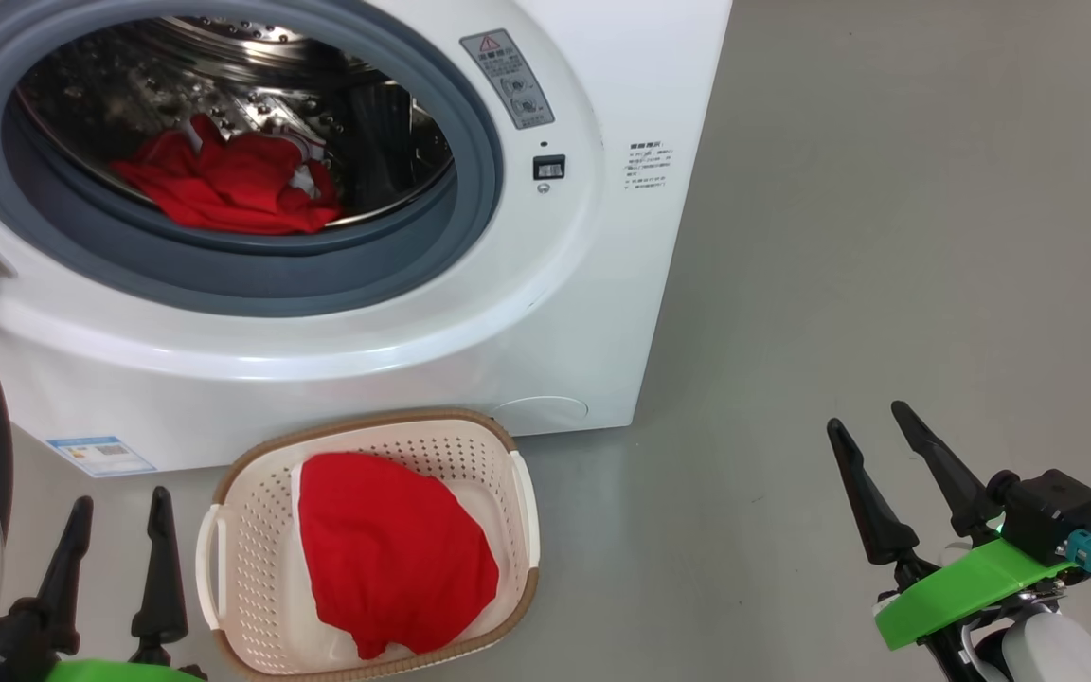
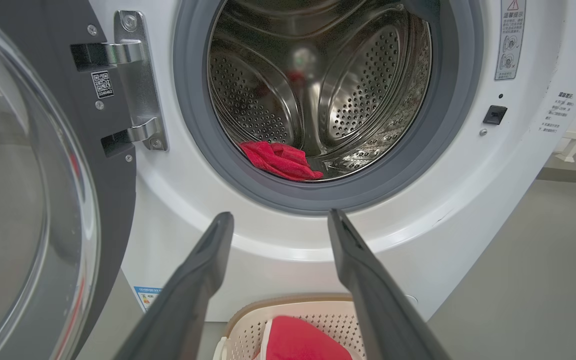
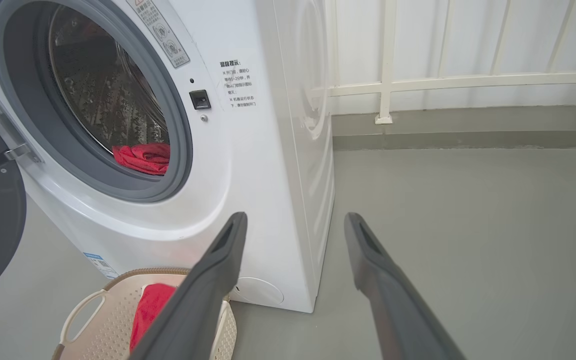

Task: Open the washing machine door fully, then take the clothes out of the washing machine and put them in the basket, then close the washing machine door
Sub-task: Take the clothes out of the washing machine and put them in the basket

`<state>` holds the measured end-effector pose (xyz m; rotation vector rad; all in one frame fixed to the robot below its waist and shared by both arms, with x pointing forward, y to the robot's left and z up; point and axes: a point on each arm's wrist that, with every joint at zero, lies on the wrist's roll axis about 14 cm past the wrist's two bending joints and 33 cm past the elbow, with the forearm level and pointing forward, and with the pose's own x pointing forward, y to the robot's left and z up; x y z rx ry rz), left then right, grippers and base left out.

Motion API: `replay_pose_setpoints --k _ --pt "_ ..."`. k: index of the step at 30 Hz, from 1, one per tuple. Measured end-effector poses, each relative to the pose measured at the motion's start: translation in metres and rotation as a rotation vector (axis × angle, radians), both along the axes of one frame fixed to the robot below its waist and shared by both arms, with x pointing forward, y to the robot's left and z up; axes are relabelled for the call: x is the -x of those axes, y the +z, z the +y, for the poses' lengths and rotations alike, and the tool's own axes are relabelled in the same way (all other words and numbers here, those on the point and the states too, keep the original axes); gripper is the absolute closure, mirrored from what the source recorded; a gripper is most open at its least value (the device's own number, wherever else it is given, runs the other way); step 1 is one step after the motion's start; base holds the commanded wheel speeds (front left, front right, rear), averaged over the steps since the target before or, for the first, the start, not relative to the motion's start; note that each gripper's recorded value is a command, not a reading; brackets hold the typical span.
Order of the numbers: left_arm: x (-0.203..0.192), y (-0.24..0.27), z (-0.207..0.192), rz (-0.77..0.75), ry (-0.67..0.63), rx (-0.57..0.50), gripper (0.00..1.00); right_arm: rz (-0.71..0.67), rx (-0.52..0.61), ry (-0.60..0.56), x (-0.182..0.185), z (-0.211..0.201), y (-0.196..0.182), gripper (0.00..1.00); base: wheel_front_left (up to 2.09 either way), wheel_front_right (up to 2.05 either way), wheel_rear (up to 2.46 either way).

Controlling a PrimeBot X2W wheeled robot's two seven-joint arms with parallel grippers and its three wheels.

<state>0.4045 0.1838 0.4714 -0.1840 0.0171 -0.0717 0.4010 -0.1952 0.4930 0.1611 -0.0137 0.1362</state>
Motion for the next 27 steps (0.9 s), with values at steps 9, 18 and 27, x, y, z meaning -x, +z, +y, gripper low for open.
replay_pose_setpoints --k 9,18,27 --pt "-0.002 -0.009 -0.005 0.026 -0.012 0.004 0.00 0.008 -0.004 -0.006 -0.001 -0.001 -0.003 0.00 0.00 0.00 0.00" --pt "-0.040 -0.028 -0.023 0.075 -0.093 -0.020 0.00 0.052 -0.020 -0.018 -0.008 0.000 -0.021 0.00 0.00 0.00 0.00" --pt "-0.134 -0.014 -0.064 0.037 -0.207 -0.045 0.00 0.062 -0.025 -0.017 -0.036 0.008 -0.033 0.00 0.00 0.00 0.00"
